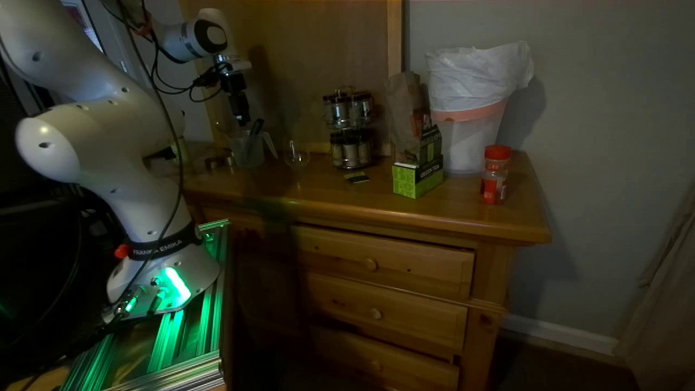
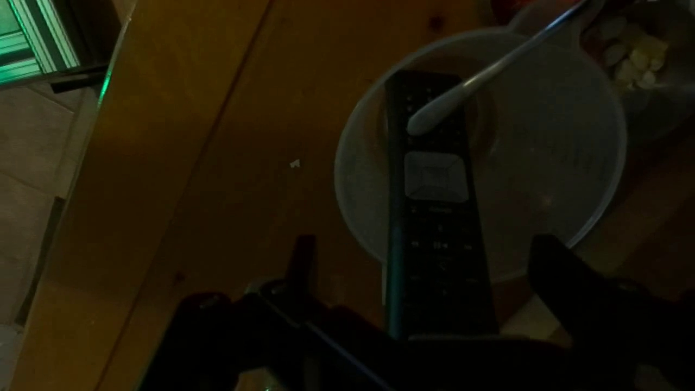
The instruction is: Take the remote control out of the jar
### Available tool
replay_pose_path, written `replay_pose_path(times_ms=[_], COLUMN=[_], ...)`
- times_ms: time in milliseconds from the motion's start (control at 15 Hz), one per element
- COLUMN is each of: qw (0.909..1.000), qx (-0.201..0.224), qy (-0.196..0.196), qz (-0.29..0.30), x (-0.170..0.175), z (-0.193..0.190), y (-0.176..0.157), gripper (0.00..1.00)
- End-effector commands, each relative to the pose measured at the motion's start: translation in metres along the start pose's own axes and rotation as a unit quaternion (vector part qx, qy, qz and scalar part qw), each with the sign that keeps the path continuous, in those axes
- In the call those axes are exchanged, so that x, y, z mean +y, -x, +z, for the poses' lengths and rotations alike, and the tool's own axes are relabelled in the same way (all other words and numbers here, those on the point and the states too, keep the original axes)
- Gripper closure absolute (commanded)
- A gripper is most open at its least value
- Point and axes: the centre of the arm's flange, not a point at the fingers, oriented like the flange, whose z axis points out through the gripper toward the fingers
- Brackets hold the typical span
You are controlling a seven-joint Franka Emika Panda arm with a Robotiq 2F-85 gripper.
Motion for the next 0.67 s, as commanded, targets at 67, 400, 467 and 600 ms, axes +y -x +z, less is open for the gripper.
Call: replay_pose_path(times_ms=[67,400,467,600], qw=[0.9983,0.9975,0.9975,0.9975], qx=[0.024,0.027,0.028,0.030], qy=[-0.016,-0.015,-0.012,-0.012], qz=[0.052,0.064,0.064,0.063], x=[-0.005,-0.010,-0.010,-0.011], z=[0.009,0.011,0.012,0.015], y=[-0.016,-0.028,-0.029,-0.030], gripper=[0.01,0.35,0.42,0.57])
